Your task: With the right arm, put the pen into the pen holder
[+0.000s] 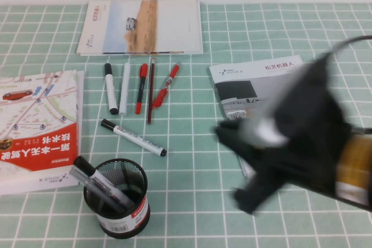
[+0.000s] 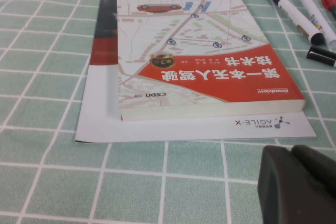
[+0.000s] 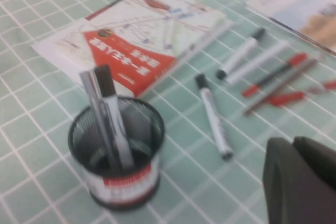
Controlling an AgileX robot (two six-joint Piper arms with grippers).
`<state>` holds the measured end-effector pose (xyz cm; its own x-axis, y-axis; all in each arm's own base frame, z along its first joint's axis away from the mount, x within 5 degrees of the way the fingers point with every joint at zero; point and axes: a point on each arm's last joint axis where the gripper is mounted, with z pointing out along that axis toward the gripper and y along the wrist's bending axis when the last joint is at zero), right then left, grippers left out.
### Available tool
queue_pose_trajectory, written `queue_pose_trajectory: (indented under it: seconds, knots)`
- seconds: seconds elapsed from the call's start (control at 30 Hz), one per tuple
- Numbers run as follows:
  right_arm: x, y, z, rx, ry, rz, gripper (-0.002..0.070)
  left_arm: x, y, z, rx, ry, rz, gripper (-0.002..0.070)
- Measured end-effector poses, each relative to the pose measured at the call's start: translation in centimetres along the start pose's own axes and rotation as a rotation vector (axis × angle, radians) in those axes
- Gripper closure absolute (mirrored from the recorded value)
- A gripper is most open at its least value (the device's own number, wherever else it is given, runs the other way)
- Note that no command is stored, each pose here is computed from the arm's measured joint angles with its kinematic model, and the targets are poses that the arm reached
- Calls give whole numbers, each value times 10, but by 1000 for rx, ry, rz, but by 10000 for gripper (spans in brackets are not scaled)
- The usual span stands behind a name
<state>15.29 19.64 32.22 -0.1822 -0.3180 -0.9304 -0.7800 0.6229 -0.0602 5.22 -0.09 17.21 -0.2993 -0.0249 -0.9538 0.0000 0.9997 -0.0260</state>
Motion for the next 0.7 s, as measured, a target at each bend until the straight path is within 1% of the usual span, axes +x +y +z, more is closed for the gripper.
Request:
queue_pose_trajectory:
  seconds: [0.17,0.23,0.33,0.5,0.7]
  knots:
    - [10,-6,-49,39,30,85,694,0,0,0,0,0,0,679]
    - [18,-7,-62,52,81,129,694,0,0,0,0,0,0,679]
    - [31,-9,-78,79,207,182,694,0,0,0,0,0,0,679]
    - [44,-9,-88,98,351,220,694,0,0,0,0,0,0,679]
    - [48,-10,-88,114,381,207,695,0,0,0,0,0,0,679]
